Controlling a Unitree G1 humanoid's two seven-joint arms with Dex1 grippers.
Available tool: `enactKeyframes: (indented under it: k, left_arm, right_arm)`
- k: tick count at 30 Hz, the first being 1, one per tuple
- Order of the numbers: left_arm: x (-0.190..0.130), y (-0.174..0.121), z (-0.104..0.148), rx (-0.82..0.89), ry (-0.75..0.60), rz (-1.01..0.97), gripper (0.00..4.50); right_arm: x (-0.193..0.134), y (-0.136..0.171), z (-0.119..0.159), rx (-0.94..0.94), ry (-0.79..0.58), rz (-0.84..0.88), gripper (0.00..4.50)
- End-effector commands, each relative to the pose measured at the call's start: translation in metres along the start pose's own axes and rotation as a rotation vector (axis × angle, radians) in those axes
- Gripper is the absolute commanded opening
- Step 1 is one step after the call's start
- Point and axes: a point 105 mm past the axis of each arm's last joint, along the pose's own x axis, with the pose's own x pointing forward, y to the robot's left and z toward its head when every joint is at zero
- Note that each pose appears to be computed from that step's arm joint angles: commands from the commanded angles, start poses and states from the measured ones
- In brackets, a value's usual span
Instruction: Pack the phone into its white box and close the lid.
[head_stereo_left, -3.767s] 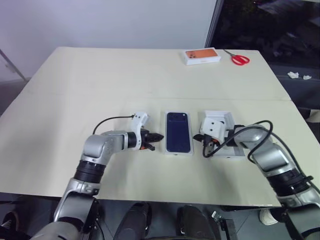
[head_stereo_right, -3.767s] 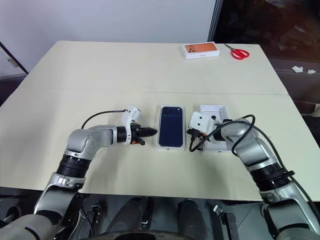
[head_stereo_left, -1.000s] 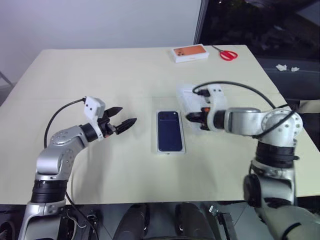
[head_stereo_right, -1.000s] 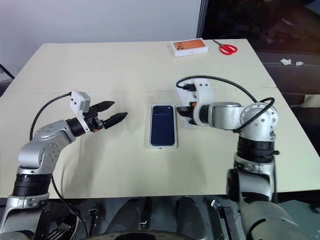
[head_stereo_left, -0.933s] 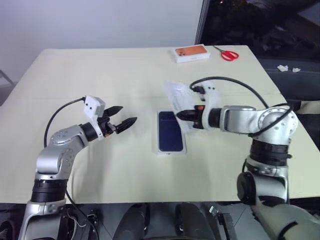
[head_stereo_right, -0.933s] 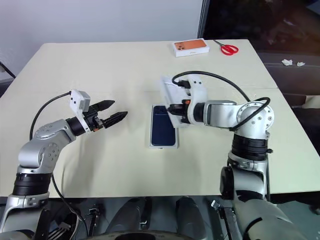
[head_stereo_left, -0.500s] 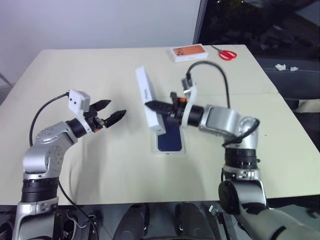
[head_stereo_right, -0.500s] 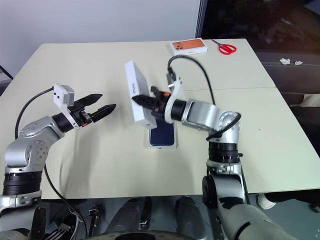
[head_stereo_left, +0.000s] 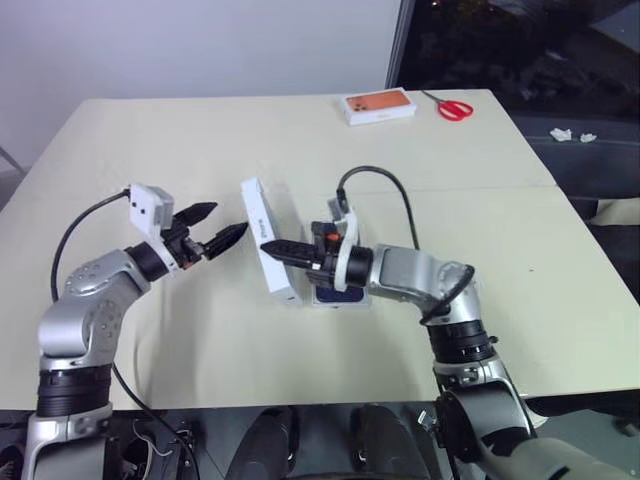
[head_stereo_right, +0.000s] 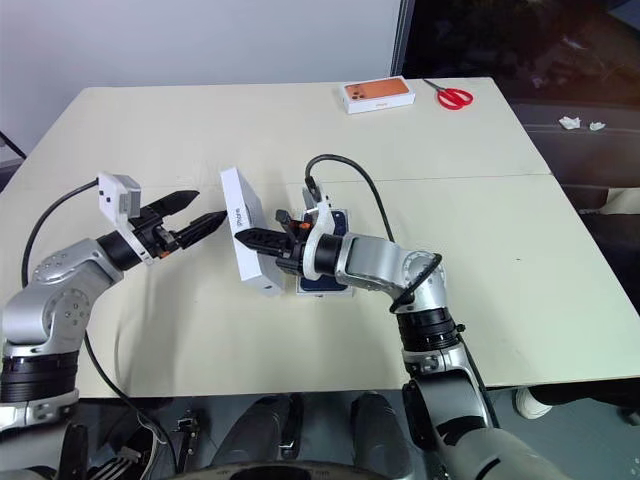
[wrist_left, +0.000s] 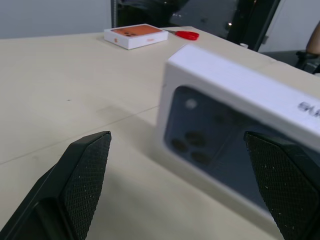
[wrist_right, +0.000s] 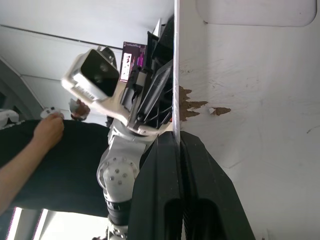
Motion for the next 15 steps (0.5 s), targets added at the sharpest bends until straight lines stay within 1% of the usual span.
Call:
enactKeyframes:
  k: [1,4,7,8,9,10,11,12,15]
  left_arm:
    - [0.002,-0.013,-0.003,0.021,0.002,-0.037,4.5]
    - [0.002,-0.017,-0.012,-0.004,0.014,-0.037,4.5]
    - [0.002,-0.022,-0.022,-0.047,0.027,-0.058,4.5]
    - [0.003,-0.023,-0.025,-0.054,0.031,-0.061,3.95]
    - [0.006,-0.024,-0.03,-0.069,0.036,-0.061,3.66]
    - [0.011,-0.025,-0.036,-0.08,0.04,-0.062,3.18]
    - [0.016,-0.027,-0.04,-0.086,0.04,-0.064,2.78]
    - [0.021,-0.029,-0.044,-0.098,0.038,-0.069,2.24]
    - [0.037,-0.038,-0.052,-0.101,0.038,-0.093,0.75]
  right_arm:
    - [-0.001,-0.009,0.004,0.006,-0.031,0.003,0.01]
    - [-0.004,-0.023,0.008,0.019,-0.06,-0.029,0.01]
    - [-0.007,-0.027,0.01,0.036,-0.076,-0.032,0.01]
    - [-0.008,-0.028,0.011,0.043,-0.082,-0.033,0.6]
    - [-0.009,-0.03,0.012,0.053,-0.086,-0.032,0.91]
    - [-0.01,-0.03,0.013,0.057,-0.091,-0.032,1.45]
    - [-0.012,-0.031,0.014,0.054,-0.094,-0.033,1.82]
    - [-0.013,-0.031,0.015,0.048,-0.097,-0.036,2.39]
    - [-0.017,-0.029,0.02,0.006,-0.11,-0.051,3.88]
